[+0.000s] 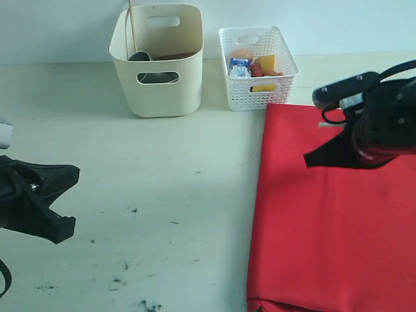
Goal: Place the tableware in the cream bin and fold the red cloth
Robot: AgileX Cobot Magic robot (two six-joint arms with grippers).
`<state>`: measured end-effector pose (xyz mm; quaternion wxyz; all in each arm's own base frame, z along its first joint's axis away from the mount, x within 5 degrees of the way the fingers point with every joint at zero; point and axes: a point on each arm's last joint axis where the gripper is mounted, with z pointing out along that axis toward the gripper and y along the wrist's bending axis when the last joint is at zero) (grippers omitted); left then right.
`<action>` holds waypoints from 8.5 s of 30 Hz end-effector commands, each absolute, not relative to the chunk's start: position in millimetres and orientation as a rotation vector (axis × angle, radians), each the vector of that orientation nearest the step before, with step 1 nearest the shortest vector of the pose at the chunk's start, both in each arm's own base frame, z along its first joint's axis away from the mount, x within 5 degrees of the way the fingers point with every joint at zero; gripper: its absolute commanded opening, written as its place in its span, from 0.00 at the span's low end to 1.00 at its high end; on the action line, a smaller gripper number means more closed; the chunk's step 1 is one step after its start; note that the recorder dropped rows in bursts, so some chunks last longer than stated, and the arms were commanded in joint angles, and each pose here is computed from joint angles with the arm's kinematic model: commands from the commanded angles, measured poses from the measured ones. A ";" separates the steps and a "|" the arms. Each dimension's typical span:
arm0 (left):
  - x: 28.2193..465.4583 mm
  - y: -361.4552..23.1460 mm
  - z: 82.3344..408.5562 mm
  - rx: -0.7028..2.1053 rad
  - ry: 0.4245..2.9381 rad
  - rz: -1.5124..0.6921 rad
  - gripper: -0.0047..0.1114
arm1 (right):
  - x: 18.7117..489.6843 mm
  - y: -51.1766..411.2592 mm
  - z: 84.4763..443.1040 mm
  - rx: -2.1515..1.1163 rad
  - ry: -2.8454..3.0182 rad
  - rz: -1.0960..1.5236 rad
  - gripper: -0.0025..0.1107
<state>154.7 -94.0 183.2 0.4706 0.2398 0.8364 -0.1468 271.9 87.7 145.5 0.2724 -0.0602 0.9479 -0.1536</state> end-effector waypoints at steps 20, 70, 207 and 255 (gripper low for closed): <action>154.0 -93.0 183.5 0.567 2.049 -0.367 0.06 | 253.9 74.3 94.1 -0.207 2.730 -0.322 0.02; 154.0 -93.0 183.4 0.545 2.058 -0.380 0.06 | 326.7 37.0 106.1 0.098 2.553 -0.281 0.02; 61.4 -14.1 230.2 0.198 1.316 -0.087 0.06 | 168.0 -3.1 357.4 0.206 1.519 0.337 0.02; 56.3 3.9 205.2 -0.078 1.570 0.032 0.06 | 168.0 -3.0 357.5 0.205 1.518 0.339 0.02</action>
